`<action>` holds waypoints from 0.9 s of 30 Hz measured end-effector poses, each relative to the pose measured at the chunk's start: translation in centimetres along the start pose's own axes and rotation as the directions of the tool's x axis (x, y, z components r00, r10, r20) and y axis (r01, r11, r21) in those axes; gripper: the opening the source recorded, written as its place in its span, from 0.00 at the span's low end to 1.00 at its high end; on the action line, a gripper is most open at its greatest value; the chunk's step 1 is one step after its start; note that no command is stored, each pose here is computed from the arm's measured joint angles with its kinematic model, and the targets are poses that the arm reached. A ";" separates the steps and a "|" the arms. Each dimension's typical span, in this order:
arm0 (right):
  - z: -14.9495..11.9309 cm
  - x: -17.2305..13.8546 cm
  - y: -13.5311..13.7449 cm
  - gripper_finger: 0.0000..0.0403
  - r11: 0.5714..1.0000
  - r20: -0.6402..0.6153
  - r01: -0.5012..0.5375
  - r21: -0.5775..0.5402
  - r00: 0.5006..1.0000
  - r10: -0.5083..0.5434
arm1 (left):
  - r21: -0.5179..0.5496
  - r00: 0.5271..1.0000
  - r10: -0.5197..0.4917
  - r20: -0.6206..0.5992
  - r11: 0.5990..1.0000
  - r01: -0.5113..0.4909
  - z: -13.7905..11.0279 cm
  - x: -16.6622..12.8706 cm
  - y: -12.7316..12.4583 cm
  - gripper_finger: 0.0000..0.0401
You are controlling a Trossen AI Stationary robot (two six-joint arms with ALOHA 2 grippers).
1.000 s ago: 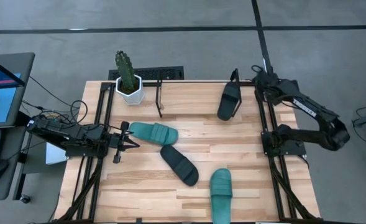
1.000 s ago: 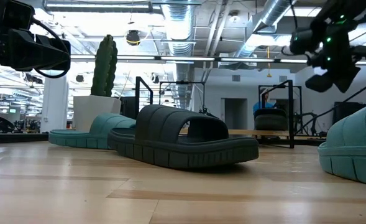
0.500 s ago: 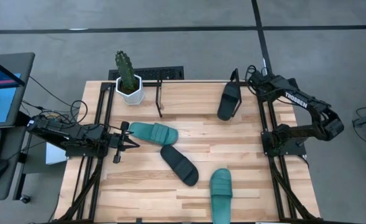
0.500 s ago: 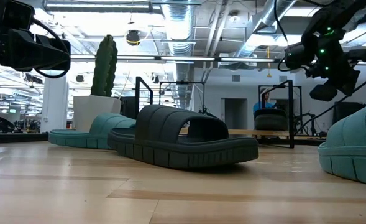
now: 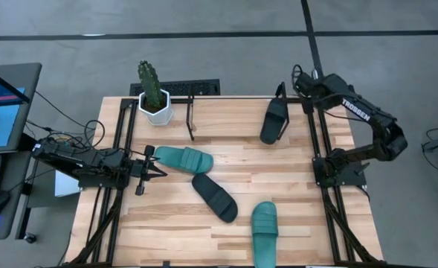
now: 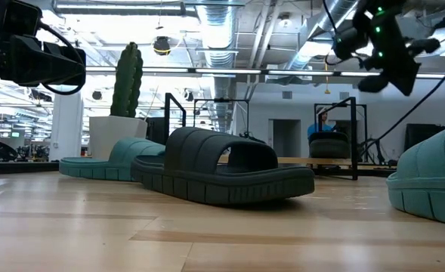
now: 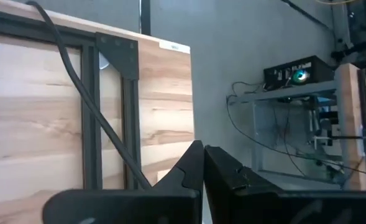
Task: Pick and place slides into the shelf
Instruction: Put the right black slide on the shelf
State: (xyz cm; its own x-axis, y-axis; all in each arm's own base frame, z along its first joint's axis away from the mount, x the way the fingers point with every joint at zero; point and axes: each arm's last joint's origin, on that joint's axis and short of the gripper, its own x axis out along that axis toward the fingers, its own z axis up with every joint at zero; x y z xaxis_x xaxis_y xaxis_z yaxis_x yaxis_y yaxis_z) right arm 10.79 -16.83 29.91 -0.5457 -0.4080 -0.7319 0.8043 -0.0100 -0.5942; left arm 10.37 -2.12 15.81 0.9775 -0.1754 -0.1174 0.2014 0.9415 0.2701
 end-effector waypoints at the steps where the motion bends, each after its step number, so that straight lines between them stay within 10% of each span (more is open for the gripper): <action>1: 0.3 -0.4 -0.2 0.00 1.000 -0.006 0.003 0.002 1.000 -0.003 | 0.002 1.000 -0.001 -0.001 1.000 0.001 0.0 0.0 0.0 0.00; 18: 3.5 -2.4 -0.9 0.00 0.929 -0.096 -0.171 0.329 0.972 0.213 | -0.001 1.000 -0.001 0.000 1.000 0.001 0.0 0.0 0.0 0.00; 27: 6.4 -3.7 2.8 0.00 0.815 0.038 -0.468 0.341 0.873 0.486 | -0.001 1.000 0.000 0.000 1.000 0.000 0.0 0.0 0.0 0.00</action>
State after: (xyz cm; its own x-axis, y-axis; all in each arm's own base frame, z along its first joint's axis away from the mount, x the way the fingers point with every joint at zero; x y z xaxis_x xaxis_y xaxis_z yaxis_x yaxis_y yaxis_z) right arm 16.54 -21.16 33.12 -0.0773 -0.3955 -0.9152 0.9913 -0.1285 -0.0282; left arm 10.37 -2.12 15.80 0.9774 -0.1757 -0.1176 0.2017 0.9416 0.2696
